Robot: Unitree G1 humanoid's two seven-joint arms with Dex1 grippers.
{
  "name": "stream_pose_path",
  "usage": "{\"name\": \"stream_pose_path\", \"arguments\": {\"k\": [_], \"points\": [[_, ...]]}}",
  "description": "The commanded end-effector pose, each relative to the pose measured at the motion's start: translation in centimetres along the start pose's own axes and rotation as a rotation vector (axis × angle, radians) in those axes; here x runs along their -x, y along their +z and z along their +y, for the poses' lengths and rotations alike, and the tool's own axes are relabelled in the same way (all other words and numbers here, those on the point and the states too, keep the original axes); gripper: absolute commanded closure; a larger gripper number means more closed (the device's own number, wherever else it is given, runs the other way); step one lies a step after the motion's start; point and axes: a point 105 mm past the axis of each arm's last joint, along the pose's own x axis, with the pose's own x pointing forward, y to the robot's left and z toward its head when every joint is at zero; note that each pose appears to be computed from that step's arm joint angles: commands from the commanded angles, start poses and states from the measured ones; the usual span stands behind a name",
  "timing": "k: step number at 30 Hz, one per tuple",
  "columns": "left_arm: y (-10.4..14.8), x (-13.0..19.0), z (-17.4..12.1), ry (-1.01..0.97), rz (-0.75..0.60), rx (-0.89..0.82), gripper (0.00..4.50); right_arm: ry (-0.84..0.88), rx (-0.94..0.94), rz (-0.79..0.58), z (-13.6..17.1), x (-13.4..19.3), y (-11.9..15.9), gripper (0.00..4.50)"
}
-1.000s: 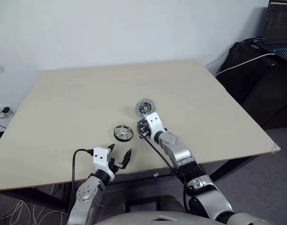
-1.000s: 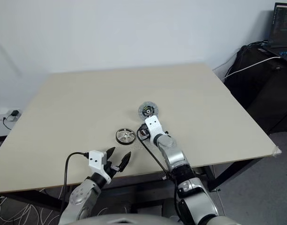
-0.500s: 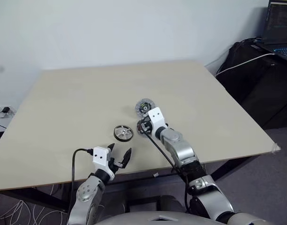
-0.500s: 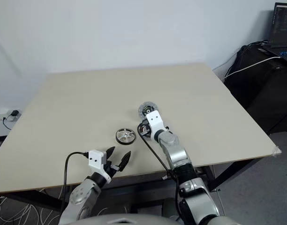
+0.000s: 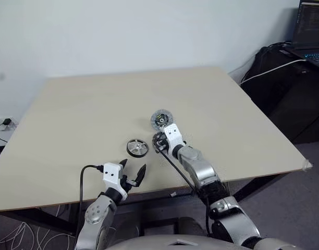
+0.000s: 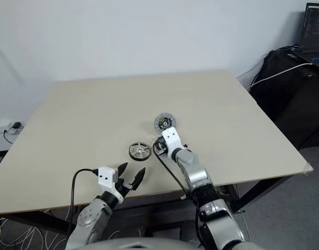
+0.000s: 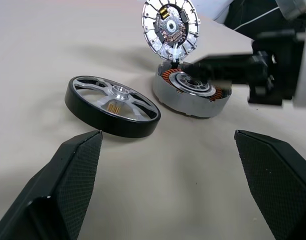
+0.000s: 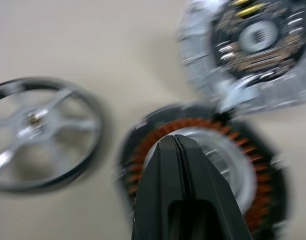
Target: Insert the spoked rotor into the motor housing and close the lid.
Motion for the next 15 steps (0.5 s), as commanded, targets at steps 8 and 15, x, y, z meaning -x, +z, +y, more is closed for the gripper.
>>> {"name": "stream_pose_path", "arguments": {"k": [8,15], "points": [[0.4,-0.1,2.6,0.148,-0.021,0.131,0.00,0.074,0.016,-0.200,2.2,4.5,3.7,4.48],[1.0,-1.9,3.0,0.138,-0.030,0.368,0.00,-0.021,-0.023,-0.197,0.3,6.8,3.1,4.48]]}}
